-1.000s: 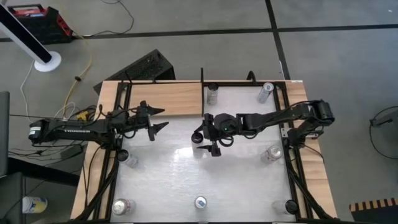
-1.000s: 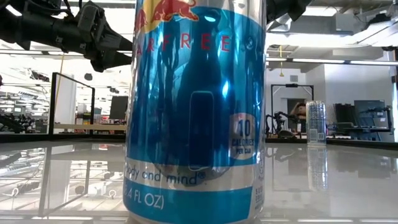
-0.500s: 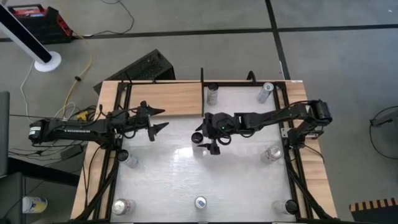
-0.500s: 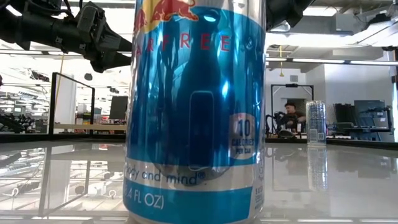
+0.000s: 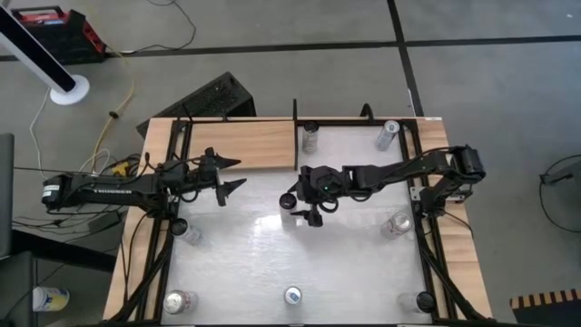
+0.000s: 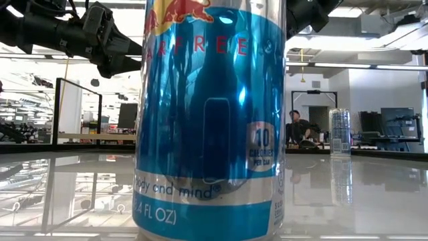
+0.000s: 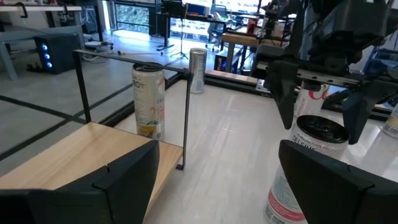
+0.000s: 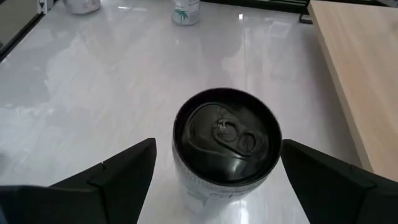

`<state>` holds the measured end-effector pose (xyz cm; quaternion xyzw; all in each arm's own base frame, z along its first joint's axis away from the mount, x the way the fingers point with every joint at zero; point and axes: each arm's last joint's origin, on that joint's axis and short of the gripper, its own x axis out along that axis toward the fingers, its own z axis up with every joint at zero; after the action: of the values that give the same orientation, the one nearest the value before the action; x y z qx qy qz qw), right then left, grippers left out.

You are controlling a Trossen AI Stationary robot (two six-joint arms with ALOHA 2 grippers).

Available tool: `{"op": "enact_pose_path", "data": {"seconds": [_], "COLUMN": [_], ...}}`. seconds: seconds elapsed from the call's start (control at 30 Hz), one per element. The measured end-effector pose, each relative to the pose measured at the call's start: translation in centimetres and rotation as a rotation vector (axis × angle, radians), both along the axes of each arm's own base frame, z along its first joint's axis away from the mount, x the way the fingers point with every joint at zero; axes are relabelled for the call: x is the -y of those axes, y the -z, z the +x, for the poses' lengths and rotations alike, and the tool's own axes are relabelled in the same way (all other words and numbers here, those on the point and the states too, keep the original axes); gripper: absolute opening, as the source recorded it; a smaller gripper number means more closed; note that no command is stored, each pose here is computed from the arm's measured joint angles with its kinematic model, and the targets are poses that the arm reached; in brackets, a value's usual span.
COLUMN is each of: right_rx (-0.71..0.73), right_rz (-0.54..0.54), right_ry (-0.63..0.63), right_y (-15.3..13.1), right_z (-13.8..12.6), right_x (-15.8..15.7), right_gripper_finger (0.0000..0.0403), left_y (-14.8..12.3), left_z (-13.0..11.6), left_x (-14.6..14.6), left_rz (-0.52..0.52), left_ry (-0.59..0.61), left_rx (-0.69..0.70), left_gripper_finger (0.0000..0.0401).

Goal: Place canned beverage on shelf
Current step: Put the right peach vibe celsius soda can on the shelf

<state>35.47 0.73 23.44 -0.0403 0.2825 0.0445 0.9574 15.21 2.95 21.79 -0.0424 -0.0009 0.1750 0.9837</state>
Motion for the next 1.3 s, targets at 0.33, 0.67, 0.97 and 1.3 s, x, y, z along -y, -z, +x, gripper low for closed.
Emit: {"op": "enact_pose_path", "data": {"seconds": [0.33,0.67,0.97,1.3], "right_rx": [0.017,0.012,0.043,0.134], "right_rz": [0.006,-0.01,-0.037,-0.111], "right_ry": [0.004,-0.004,-0.021,-0.03], "right_y": [0.3,0.5,0.3,-4.7], "right_z": [0.3,0.4,0.5,1.9], "right_x": [0.0,0.2,0.1,1.4], "right_gripper_finger": [0.0364,0.0315,0.0289,0.0287], "left_y": [0.1,0.2,0.3,0.3], "left_z": [0.0,0.0,0.0,0.0], "left_x": [0.0,0.0,0.0,0.0], "left_rz": [-0.003,-0.006,-0.008,-0.009], "left_ry": [0.0,-0.001,-0.001,-0.001], "left_rx": [-0.004,-0.018,-0.028,-0.033], "left_gripper_finger": [0.0318,0.0318,0.0318,0.0318]}}
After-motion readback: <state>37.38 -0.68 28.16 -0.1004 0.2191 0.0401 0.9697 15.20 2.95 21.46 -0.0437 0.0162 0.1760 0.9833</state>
